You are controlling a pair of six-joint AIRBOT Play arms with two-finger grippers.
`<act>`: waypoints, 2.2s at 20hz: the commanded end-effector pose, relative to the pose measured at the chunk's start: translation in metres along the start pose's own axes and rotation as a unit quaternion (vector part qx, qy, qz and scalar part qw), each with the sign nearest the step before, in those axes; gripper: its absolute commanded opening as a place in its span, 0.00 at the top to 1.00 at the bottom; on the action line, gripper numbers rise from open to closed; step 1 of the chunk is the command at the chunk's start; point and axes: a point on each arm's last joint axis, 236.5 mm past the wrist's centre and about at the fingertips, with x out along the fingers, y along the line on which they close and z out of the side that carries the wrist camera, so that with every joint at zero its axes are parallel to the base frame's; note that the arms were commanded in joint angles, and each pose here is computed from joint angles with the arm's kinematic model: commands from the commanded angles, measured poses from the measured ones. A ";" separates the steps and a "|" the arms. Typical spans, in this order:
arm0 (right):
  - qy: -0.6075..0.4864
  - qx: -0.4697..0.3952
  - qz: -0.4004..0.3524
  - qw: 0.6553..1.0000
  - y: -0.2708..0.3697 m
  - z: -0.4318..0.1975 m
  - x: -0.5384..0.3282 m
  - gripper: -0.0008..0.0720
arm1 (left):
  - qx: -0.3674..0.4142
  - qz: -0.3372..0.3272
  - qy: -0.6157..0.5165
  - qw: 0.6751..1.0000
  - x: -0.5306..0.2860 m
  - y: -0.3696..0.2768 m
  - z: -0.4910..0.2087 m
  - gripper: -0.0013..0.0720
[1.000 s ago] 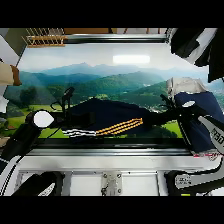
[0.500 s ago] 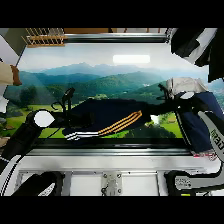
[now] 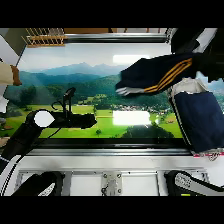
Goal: Fold the clothes and pants, and hang the long-sleeved shirts on hangers.
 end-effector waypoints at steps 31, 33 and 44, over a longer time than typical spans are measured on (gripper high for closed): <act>0.022 -0.034 -0.426 0.904 -0.149 -0.105 -0.225 0.03 | 0.046 0.000 0.004 0.999 0.000 0.000 -0.002 0.97; -0.008 -0.093 -0.328 0.940 -0.089 -0.089 -0.201 0.03 | 0.045 -0.001 -0.005 0.999 0.000 0.000 0.002 0.97; 0.153 -0.223 -0.013 0.963 0.081 -0.189 -0.094 0.20 | 0.022 0.007 -0.130 0.991 -0.051 0.012 0.085 0.97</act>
